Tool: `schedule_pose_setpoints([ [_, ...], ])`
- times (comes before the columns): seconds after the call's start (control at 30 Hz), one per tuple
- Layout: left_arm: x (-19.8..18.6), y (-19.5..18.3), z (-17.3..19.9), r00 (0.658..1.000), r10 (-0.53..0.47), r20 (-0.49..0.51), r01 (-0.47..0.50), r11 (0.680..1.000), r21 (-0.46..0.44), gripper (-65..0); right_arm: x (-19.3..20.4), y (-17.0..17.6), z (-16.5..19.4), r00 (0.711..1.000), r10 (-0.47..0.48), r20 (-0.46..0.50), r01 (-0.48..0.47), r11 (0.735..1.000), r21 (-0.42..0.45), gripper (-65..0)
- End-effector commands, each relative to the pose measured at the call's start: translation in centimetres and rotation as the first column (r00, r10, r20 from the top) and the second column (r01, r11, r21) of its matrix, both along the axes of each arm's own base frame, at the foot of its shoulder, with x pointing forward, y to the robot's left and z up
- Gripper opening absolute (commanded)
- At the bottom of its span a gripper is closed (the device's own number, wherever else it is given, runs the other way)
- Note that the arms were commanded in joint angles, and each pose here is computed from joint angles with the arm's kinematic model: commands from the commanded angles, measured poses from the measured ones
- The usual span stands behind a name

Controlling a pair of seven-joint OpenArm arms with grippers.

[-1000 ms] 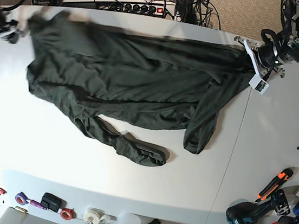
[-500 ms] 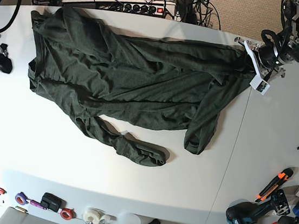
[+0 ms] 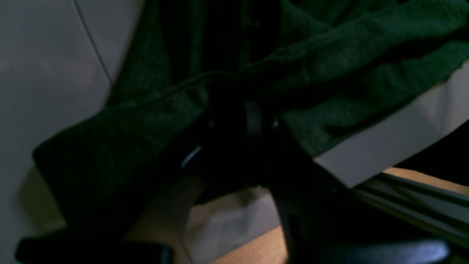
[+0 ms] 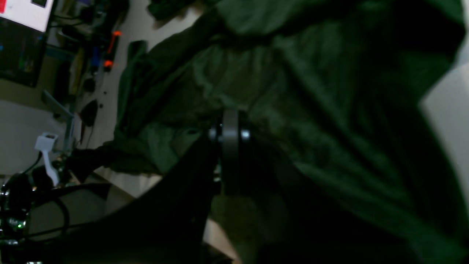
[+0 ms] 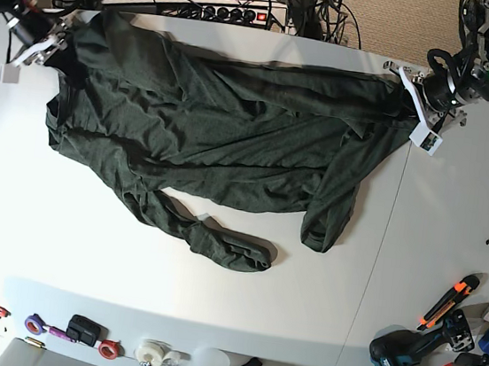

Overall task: Layout the t-shirt on the table in an organized manner, then fold the t-shirt properly
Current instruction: 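Regrasp the collar corner with the right gripper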

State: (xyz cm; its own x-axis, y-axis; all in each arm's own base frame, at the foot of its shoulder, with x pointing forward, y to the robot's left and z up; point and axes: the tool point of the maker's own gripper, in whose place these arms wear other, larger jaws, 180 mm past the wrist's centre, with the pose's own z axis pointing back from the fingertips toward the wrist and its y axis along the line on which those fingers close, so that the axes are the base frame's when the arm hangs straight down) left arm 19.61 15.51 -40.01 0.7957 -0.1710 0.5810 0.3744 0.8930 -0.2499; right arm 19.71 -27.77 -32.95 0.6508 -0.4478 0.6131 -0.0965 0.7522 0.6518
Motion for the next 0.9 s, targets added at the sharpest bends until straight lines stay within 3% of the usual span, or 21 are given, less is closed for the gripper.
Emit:
schedule_pose_setpoints([
  [0.0,-0.1,0.4,0.1,1.0,-0.004,-0.003,0.004,1.0,0.017,-52.4,0.3,-0.3,1.2,0.999,-0.006,0.043,0.006,1.0,-0.003,-65.0],
  [0.17,-0.1,0.4,0.1,1.0,-0.004,-0.003,0.004,1.0,0.018,-52.4,-0.9,0.8,0.0,1.0,-0.023,0.014,0.022,0.999,0.039,-65.0],
  [0.3,-0.1,0.4,0.1,1.0,-0.004,-0.003,0.004,1.0,0.018,-52.4,-1.8,0.8,-1.1,0.999,-0.024,-0.033,0.024,0.999,0.02,-65.0],
  [0.43,-0.1,0.4,0.1,1.0,-0.004,-0.003,0.004,1.0,0.018,-52.4,-2.8,0.0,-3.3,0.99,-0.021,-0.139,0.01,0.997,-0.08,-65.0],
  [0.57,-0.1,0.4,0.1,1.0,-0.004,-0.003,0.004,1.0,0.018,-52.4,-4.6,-1.3,-5.8,0.96,-0.035,-0.277,-0.024,0.978,-0.207,-65.0],
  [0.87,0.0,-0.1,0.4,1.0,0.0,0.0,0.0,1.0,-0.02,-52.4,-1.1,-2.2,-4.7,0.978,-0.068,-0.196,0.016,0.966,-0.257,-65.0],
])
